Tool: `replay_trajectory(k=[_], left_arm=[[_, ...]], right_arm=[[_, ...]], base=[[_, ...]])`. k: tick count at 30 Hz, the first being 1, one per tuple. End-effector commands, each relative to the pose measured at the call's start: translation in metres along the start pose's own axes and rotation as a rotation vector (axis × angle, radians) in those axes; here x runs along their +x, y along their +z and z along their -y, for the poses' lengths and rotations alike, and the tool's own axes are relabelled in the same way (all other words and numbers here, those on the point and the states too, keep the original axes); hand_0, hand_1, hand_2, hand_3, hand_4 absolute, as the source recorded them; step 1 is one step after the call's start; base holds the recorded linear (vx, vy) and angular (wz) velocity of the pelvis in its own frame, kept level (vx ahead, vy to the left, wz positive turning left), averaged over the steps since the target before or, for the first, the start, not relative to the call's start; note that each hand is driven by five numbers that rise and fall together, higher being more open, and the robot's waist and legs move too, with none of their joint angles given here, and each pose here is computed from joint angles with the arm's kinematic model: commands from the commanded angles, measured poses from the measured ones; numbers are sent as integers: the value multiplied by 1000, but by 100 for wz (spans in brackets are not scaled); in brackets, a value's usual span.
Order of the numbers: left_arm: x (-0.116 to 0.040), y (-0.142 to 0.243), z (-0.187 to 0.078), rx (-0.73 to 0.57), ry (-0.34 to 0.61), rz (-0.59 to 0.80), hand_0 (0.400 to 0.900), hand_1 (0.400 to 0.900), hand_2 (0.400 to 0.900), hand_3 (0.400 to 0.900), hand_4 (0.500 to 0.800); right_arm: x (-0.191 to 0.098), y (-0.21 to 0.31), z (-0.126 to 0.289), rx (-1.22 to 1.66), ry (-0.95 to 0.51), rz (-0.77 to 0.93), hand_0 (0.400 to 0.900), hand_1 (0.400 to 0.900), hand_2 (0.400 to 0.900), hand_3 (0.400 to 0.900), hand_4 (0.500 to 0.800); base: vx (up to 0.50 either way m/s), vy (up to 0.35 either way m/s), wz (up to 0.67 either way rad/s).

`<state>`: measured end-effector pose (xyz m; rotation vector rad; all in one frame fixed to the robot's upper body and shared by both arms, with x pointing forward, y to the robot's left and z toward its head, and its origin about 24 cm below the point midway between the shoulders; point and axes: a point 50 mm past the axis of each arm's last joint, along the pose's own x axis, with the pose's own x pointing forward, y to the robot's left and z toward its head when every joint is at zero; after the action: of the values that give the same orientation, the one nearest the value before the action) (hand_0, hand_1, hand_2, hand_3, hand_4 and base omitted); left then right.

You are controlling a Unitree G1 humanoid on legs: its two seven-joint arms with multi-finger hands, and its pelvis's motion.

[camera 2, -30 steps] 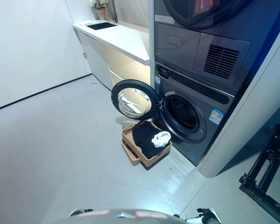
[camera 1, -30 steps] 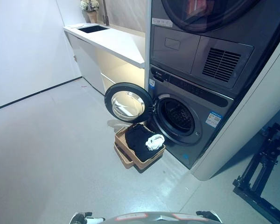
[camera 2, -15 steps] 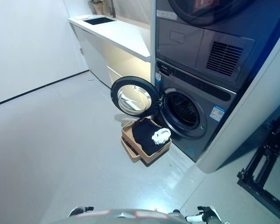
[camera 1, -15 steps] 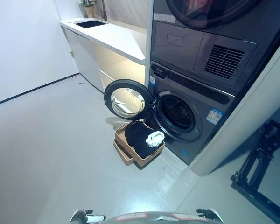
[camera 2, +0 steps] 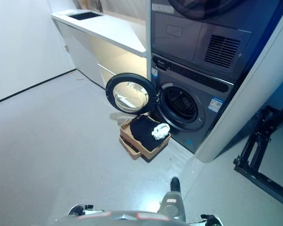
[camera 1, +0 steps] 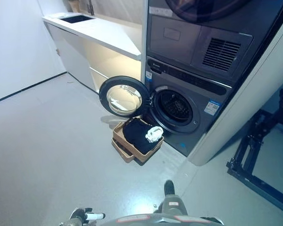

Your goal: Put the clothes in the basket into the washing machine.

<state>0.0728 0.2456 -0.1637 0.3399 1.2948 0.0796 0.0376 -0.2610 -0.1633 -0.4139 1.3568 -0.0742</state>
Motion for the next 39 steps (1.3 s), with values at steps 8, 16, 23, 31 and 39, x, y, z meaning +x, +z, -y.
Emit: replay_trajectory(k=[8,16,23,31,39], left_arm=[[1,26,-32,-55,102,116,900,900,900,900,800],[2,38,-24,-60,98,134,900,900,900,900,800],[2,49,-29,-73,116,156,900,900,900,900,800],[1,61,-29,-112,115,195,900,900,900,900,800],[1,53,-34,-139,139,179,900,900,900,900,800]], right_arm=[[2,26,13,50,-57,103,900,900,900,900,800],[2,35,33,30,-112,136,900,900,900,900,800],[1,25,43,-2,-131,102,900,900,900,900,800],[0,19,55,-7,-169,75,900,900,900,900,800],[1,36,48,-26,-155,131,900,900,900,900,800]], base=[[185,-127,20],[202,-230,33],[161,-250,4],[170,-212,-12],[179,-20,-52]])
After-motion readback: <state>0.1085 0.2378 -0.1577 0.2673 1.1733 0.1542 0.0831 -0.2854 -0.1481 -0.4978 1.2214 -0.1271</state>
